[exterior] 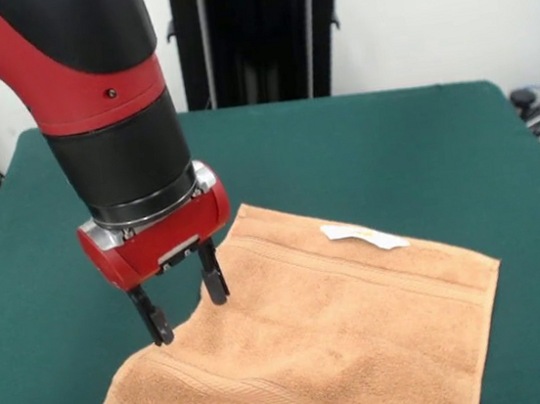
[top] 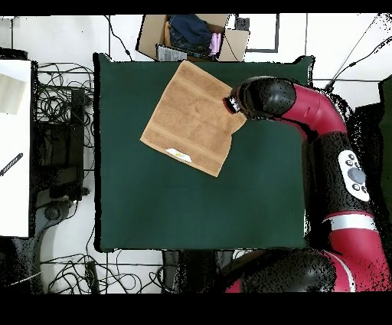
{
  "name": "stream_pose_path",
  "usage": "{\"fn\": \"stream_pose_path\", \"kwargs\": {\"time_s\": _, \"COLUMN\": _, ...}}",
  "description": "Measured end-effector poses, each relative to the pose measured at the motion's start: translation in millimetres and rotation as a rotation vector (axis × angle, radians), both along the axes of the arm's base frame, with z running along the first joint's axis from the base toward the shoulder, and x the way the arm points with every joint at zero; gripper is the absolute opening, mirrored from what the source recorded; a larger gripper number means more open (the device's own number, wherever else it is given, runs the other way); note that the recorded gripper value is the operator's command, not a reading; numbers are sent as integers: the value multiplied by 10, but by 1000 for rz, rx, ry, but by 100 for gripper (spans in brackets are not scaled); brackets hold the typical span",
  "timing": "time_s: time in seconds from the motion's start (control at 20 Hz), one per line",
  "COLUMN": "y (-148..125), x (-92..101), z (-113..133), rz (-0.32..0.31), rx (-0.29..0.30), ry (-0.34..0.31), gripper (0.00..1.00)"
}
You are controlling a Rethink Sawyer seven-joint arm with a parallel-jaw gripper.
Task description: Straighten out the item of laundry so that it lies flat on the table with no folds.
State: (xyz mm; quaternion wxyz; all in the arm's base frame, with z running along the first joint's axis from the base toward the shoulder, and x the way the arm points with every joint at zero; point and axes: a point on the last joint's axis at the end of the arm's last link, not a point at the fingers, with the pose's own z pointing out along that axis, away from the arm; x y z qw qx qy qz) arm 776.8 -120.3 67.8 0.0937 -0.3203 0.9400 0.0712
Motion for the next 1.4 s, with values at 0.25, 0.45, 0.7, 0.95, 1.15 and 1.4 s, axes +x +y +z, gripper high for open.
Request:
{"fn": "stream_pose_path", "kwargs": {"time_s": 0.25, "y": 12, "x": -6, "z": -85, "rz": -4, "rx": 3, "ry": -6, "gripper": 100}}
{"fn": "stream_pose_path", "kwargs": {"time_s": 0.45, "y": 14, "x": -10, "z": -120, "rz": -4, "rx": 1, "ry": -9, "gripper": 100}}
{"fn": "stream_pose_path", "kwargs": {"time_s": 0.7, "y": 13, "x": -11, "z": -121, "rz": -4, "rx": 1, "ry": -9, "gripper": 100}}
{"fn": "stream_pose_path", "kwargs": {"time_s": 0.95, "y": 14, "x": -12, "z": -124, "rz": -4, "rx": 1, "ry": -9, "gripper": 100}}
{"fn": "stream_pose_path", "kwargs": {"time_s": 1.15, "y": 19, "x": -19, "z": -146, "rz": -4, "rx": 3, "ry": -6, "gripper": 100}}
{"fn": "stream_pose_path", "kwargs": {"time_s": 1.4, "y": 41, "x": -50, "z": -238, "rz": -5, "rx": 12, "ry": 6, "gripper": 100}}
